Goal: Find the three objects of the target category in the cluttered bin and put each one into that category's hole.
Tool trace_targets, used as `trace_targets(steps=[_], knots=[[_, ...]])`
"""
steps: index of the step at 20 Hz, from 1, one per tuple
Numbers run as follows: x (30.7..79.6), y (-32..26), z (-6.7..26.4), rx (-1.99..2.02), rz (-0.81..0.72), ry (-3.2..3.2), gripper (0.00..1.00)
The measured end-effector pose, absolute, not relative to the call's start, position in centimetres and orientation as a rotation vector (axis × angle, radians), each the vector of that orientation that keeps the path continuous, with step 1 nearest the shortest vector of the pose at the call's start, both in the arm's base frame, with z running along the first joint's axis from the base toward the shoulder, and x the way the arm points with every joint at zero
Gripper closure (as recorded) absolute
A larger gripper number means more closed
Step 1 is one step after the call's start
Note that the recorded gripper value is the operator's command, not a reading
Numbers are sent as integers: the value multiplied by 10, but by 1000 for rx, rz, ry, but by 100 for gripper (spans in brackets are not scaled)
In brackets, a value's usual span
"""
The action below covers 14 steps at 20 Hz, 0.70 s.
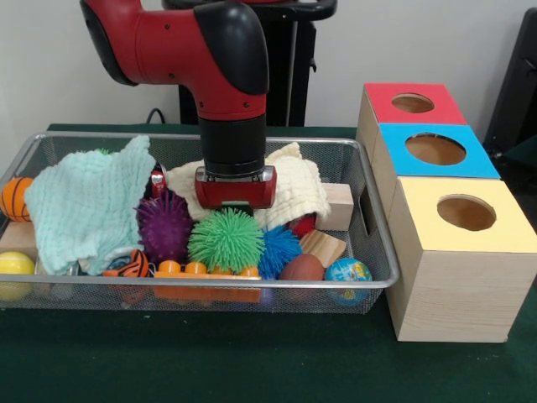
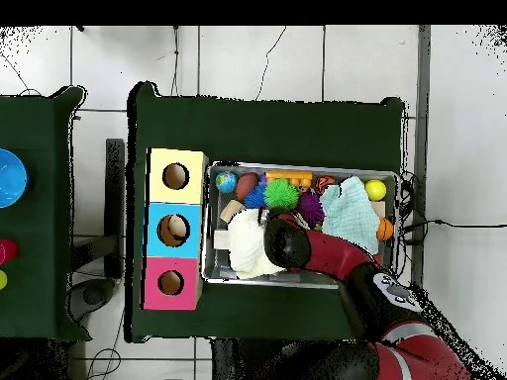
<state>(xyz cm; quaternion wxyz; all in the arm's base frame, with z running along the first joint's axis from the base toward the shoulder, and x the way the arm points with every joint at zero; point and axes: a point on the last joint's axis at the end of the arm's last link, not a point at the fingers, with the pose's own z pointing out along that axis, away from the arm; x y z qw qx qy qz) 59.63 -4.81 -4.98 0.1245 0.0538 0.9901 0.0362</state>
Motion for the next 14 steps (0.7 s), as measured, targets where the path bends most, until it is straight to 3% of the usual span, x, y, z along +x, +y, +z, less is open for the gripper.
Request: trace_targets(steps=[14], knots=[[604,-49,-48,152,109,2878,100]])
